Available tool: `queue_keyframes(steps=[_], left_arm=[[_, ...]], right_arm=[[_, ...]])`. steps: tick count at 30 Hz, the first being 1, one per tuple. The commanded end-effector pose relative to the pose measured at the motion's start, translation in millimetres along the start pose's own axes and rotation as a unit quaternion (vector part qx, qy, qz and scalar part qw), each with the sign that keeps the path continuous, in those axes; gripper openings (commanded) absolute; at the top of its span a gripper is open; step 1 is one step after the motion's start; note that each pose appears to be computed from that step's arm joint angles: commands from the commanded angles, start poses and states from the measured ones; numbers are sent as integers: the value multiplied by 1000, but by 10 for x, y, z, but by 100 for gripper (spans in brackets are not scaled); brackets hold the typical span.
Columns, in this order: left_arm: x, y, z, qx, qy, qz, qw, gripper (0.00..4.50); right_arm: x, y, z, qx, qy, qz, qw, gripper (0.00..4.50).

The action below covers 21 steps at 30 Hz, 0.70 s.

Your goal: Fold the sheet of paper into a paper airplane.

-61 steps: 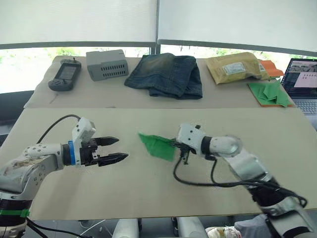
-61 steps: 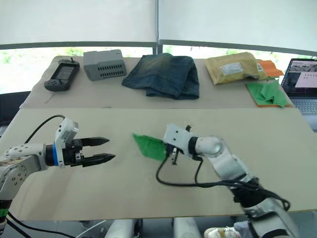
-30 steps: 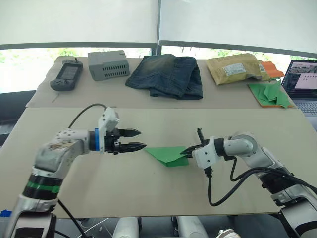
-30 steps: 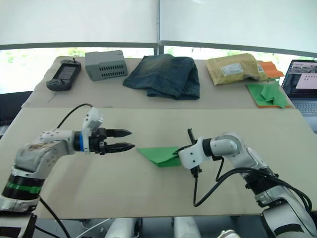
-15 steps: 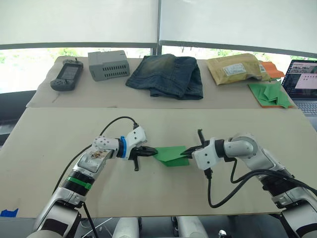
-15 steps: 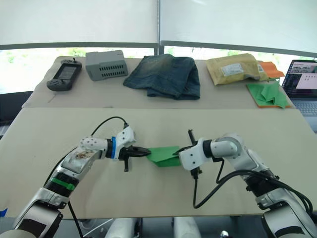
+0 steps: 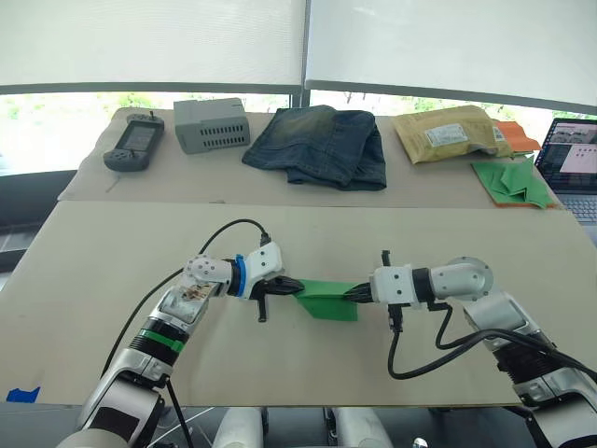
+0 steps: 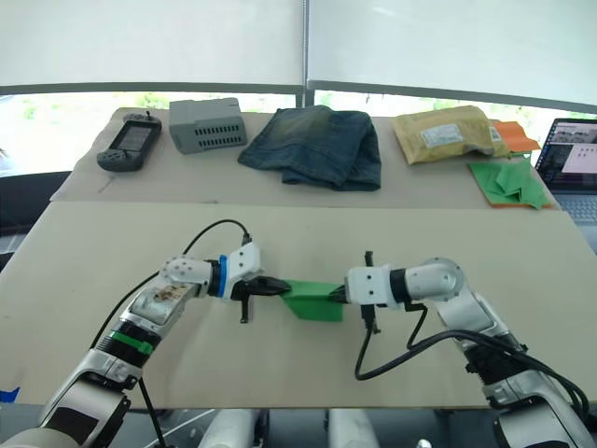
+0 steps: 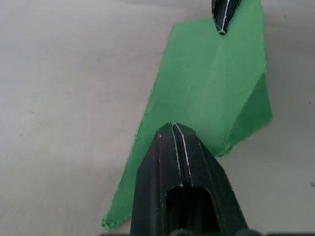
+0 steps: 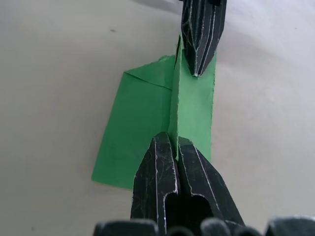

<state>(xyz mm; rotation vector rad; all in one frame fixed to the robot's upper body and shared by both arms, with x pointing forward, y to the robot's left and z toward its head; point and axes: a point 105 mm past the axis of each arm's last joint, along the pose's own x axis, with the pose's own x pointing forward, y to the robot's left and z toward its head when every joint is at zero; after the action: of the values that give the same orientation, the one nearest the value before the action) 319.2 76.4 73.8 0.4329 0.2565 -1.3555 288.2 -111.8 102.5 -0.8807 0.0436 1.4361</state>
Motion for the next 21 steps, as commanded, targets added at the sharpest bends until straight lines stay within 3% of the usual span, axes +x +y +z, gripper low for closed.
queue_keyframes(steps=[1,3,8,21], left_arm=[[35,-81,-161,-11,31,-17,999,0],[35,-90,-161,-11,31,-19,999,0],[27,-109,-161,-11,30,-22,999,0],[22,-79,-92,5,22,-32,999,0]], right_arm=[[-80,-66,124,-40,-8,-25,999,125],[-97,-65,115,-50,-1,-36,998,193],[-165,48,162,49,-33,-53,997,193],[-183,109,-48,88,-17,-78,993,193]])
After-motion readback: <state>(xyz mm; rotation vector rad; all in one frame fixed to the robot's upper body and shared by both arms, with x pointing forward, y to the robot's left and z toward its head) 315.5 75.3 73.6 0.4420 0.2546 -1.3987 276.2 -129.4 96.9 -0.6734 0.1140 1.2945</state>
